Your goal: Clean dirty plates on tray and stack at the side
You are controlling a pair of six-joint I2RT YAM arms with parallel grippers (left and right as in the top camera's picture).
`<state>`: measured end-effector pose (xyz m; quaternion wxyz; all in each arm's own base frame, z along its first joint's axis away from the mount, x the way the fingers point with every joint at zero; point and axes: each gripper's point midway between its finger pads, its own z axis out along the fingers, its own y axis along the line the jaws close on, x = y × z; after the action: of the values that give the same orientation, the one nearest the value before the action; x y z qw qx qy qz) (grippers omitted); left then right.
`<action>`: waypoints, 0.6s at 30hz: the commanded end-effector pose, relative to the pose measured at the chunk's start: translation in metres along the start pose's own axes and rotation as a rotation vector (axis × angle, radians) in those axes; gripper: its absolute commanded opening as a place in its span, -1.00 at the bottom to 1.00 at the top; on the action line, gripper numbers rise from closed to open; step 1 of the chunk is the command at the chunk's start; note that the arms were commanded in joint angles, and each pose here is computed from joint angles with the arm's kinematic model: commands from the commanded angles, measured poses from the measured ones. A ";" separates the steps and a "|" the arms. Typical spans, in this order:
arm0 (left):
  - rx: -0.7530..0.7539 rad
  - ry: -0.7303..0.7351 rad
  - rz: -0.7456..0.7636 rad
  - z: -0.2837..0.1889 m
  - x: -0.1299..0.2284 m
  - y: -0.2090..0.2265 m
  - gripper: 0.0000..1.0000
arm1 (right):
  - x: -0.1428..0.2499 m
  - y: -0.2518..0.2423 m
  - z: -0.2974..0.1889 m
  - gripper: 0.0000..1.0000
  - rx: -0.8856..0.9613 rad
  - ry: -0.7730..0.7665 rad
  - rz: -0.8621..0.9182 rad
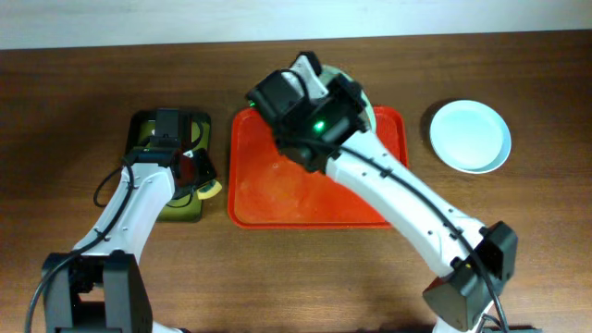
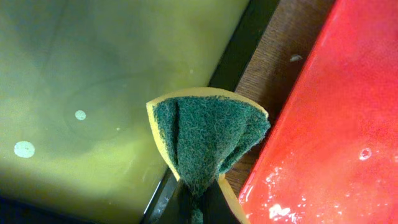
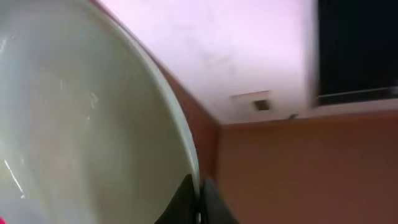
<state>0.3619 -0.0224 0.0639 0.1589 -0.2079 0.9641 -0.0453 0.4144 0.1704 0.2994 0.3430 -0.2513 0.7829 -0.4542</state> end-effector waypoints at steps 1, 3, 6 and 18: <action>0.011 0.008 0.014 0.001 0.001 -0.001 -1.00 | -0.010 -0.040 -0.031 -0.92 0.210 -0.016 -0.120; 0.011 0.008 0.014 0.001 0.001 -0.001 -1.00 | -0.015 -0.036 -0.045 -0.92 0.223 -0.038 -0.180; 0.011 0.008 0.014 0.001 0.001 -0.001 -1.00 | -0.016 -0.044 -0.056 -0.92 0.291 -0.034 -0.177; 0.011 0.008 0.030 0.001 0.002 -0.001 -1.00 | 0.058 0.044 0.097 -0.92 -0.453 0.244 0.381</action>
<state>0.3619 -0.0230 0.0638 0.1588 -0.2001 0.9658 -0.0457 0.4380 0.1368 0.2142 0.2589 -0.2375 0.8944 -0.2767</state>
